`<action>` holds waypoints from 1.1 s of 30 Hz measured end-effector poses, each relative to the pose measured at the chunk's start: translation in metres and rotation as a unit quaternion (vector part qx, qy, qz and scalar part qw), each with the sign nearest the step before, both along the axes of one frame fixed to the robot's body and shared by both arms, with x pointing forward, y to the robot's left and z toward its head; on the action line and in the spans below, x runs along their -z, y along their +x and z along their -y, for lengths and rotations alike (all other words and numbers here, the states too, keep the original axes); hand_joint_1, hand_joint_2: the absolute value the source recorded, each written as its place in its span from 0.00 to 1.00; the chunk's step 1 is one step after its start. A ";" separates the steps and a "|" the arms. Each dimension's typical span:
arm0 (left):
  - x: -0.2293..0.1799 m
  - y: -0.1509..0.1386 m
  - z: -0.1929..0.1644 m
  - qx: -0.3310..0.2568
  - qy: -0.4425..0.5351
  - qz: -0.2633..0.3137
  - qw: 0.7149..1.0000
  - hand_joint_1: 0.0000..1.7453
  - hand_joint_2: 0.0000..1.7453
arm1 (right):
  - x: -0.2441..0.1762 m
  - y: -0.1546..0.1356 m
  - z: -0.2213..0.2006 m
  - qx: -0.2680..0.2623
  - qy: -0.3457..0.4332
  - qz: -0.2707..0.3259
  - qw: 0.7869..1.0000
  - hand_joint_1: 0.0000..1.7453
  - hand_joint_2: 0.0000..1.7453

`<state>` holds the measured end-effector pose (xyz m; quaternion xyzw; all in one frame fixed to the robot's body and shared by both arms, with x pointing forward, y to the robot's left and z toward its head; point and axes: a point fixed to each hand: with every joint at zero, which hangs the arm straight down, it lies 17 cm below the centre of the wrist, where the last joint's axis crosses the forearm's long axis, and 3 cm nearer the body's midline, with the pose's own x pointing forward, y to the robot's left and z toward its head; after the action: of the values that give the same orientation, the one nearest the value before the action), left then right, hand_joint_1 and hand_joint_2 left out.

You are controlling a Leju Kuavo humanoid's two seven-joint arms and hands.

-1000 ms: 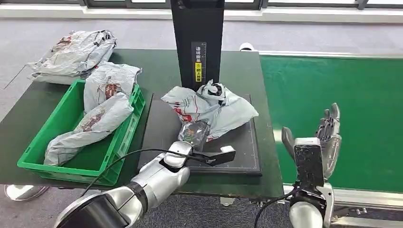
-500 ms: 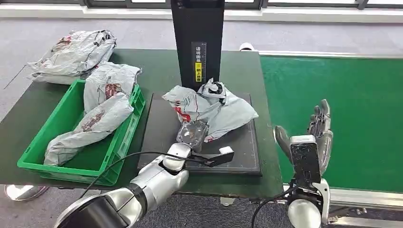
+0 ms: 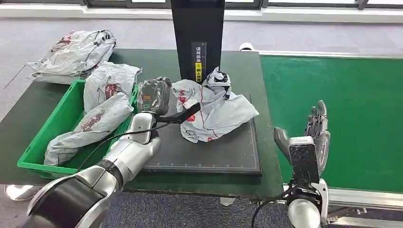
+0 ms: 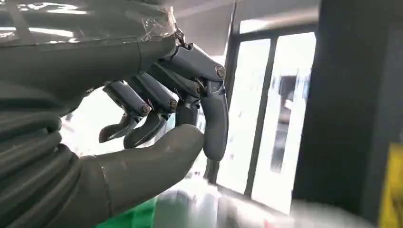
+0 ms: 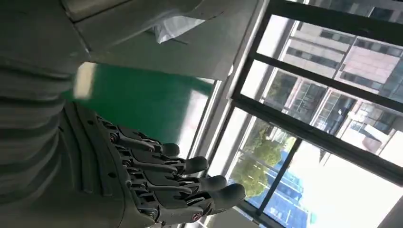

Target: Moved the parcel from conveyor to table for the left to box.

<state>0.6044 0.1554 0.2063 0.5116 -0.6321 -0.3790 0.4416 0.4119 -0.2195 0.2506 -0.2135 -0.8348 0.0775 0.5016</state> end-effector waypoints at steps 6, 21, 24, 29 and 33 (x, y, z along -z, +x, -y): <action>-0.044 0.015 -0.032 -0.004 -0.045 0.039 0.998 0.00 1.00 | -0.007 0.007 -0.006 -0.008 -0.012 0.003 1.000 0.00 1.00; -0.015 0.007 0.044 0.060 -0.039 -0.044 0.996 0.00 1.00 | -0.031 0.019 -0.017 -0.016 -0.017 0.022 0.999 0.00 1.00; 0.000 -0.002 0.074 0.087 -0.032 -0.079 0.993 0.00 1.00 | -0.032 0.021 -0.018 -0.016 -0.018 0.024 0.999 0.00 1.00; 0.048 -0.025 0.113 0.116 -0.057 -0.176 0.976 0.00 1.00 | -0.030 0.024 -0.020 -0.017 -0.018 0.021 0.999 0.00 1.00; 0.075 -0.041 0.131 0.133 -0.068 -0.227 0.962 0.34 1.00 | -0.026 0.025 -0.021 -0.018 -0.018 0.016 1.000 0.00 1.00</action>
<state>0.5632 0.0239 0.1317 0.2919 -0.6017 -0.4966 0.5533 0.4369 -0.1988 0.2764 -0.2082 -0.8449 0.0979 0.4830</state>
